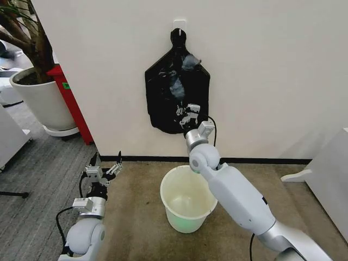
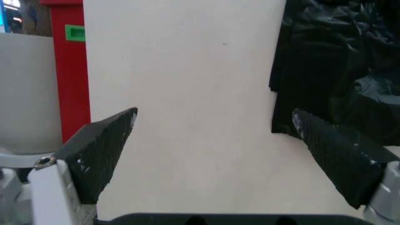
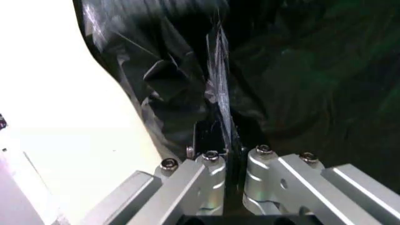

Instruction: Place the garbage bag over the trash bin.

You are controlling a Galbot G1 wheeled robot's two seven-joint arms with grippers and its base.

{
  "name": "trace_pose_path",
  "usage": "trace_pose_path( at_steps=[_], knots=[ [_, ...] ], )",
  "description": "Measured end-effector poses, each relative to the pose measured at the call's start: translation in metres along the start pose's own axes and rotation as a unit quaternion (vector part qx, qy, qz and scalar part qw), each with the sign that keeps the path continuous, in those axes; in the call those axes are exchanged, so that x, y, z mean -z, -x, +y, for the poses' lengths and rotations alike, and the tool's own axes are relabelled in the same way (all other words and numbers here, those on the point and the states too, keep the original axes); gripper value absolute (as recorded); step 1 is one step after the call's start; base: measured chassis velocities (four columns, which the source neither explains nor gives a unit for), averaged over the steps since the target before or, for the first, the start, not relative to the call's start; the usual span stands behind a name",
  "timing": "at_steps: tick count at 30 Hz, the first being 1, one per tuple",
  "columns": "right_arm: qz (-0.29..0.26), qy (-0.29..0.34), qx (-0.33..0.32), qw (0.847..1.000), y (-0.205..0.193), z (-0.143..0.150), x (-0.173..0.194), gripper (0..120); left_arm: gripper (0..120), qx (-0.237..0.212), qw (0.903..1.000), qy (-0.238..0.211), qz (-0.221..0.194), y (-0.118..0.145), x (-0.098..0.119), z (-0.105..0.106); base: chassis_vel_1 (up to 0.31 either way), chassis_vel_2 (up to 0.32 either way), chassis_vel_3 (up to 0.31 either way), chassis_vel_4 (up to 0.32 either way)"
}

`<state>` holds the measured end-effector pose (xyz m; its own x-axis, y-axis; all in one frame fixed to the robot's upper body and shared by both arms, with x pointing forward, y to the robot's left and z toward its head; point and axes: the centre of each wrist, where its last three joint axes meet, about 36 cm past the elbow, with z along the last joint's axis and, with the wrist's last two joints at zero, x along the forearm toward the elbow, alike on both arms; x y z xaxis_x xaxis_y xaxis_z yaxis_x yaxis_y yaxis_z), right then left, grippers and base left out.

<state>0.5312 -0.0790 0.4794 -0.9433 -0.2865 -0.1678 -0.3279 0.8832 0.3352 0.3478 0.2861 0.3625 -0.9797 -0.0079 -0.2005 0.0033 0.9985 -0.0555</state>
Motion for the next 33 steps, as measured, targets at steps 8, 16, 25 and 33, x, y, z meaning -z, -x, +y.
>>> trace_pose_path(
  at_steps=[8,16,25,33],
  knots=[
    [0.005,0.003,-0.003,1.0,-0.011,-0.003,-0.01,0,98,0.0,1.0,0.001,0.0,-0.001,-0.001,0.0,0.0,0.0,0.0,0.0],
    [0.013,0.005,-0.005,1.0,-0.022,-0.005,-0.023,0,98,0.001,1.0,0.002,0.001,-0.001,-0.002,-0.001,0.0,0.0,0.0,0.0],
    [0.024,0.009,-0.008,1.0,-0.034,-0.005,-0.04,0,98,0.001,1.0,0.002,0.001,-0.001,-0.003,-0.001,0.0,0.0,0.0,0.0],
    [0.035,0.008,-0.013,0.999,-0.044,-0.009,-0.054,0,98,0.001,1.0,0.003,0.002,0.0,-0.004,-0.001,0.0,0.0,0.0,0.0]
  ],
)
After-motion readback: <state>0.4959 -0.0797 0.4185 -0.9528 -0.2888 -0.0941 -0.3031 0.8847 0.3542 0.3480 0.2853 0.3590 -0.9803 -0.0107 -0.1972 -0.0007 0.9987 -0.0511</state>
